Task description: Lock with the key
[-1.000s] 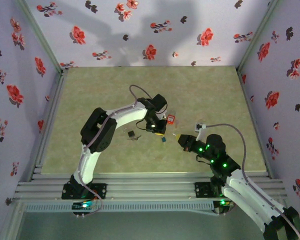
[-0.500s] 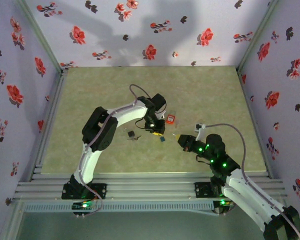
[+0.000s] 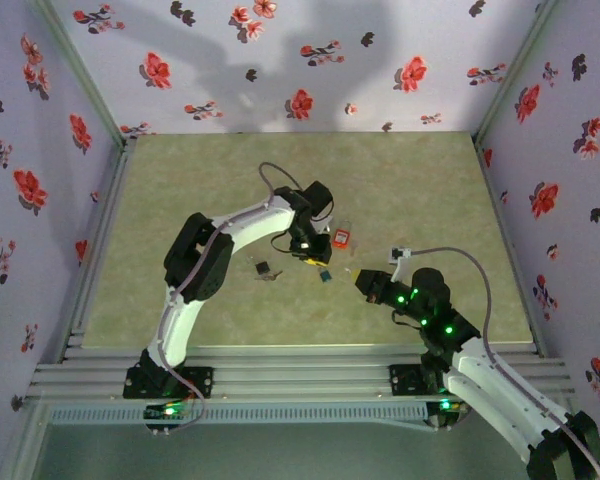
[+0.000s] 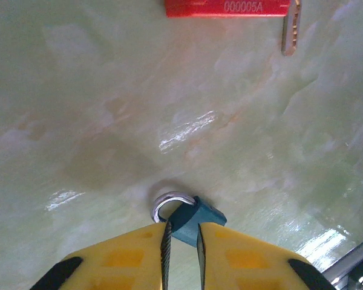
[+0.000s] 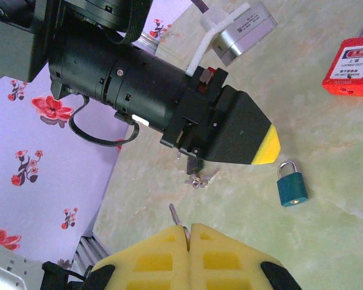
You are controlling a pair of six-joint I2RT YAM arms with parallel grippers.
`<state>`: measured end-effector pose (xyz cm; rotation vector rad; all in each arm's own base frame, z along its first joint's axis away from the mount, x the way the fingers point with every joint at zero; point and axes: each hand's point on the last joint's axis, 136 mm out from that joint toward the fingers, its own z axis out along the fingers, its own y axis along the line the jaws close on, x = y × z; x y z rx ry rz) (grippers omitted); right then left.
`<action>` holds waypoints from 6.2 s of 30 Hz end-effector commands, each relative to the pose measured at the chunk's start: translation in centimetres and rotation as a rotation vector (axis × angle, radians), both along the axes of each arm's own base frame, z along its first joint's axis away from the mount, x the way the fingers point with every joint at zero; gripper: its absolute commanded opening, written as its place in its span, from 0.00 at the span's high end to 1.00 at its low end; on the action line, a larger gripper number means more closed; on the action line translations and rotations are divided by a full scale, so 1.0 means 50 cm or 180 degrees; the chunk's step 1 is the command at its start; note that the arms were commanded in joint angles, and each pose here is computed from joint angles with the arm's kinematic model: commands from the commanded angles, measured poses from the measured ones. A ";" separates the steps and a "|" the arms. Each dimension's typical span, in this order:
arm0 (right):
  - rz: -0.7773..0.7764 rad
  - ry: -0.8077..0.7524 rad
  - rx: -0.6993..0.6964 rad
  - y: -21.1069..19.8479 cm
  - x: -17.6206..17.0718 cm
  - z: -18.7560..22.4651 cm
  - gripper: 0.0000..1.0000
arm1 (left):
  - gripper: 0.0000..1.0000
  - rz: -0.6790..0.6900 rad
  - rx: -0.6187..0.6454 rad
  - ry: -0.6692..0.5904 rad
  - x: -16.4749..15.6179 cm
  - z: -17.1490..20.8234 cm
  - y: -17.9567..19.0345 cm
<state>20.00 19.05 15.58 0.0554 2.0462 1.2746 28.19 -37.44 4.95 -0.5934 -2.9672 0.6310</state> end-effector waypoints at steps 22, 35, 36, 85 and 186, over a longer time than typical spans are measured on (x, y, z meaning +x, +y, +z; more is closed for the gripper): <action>-0.0029 -0.0028 -0.0164 -0.001 0.014 -0.023 1.00 | 0.48 0.0490 -0.0566 -0.1912 0.105 0.381 0.163; -0.0018 -0.0055 -0.0632 0.007 0.020 -0.066 1.00 | 0.00 0.1324 -0.0434 -0.3379 0.109 0.490 0.387; -0.0009 -0.0056 -0.0685 0.009 0.020 -0.070 1.00 | 0.00 0.1368 -0.0353 -0.3449 0.109 0.482 0.405; -0.0220 0.0600 -0.2088 -0.012 0.086 -0.169 1.00 | 0.00 0.1629 0.0067 -0.4214 0.086 0.447 0.518; 0.0281 0.0170 -0.2601 0.197 0.101 -0.079 0.06 | 0.00 0.1862 0.0119 -0.4399 0.069 0.481 0.553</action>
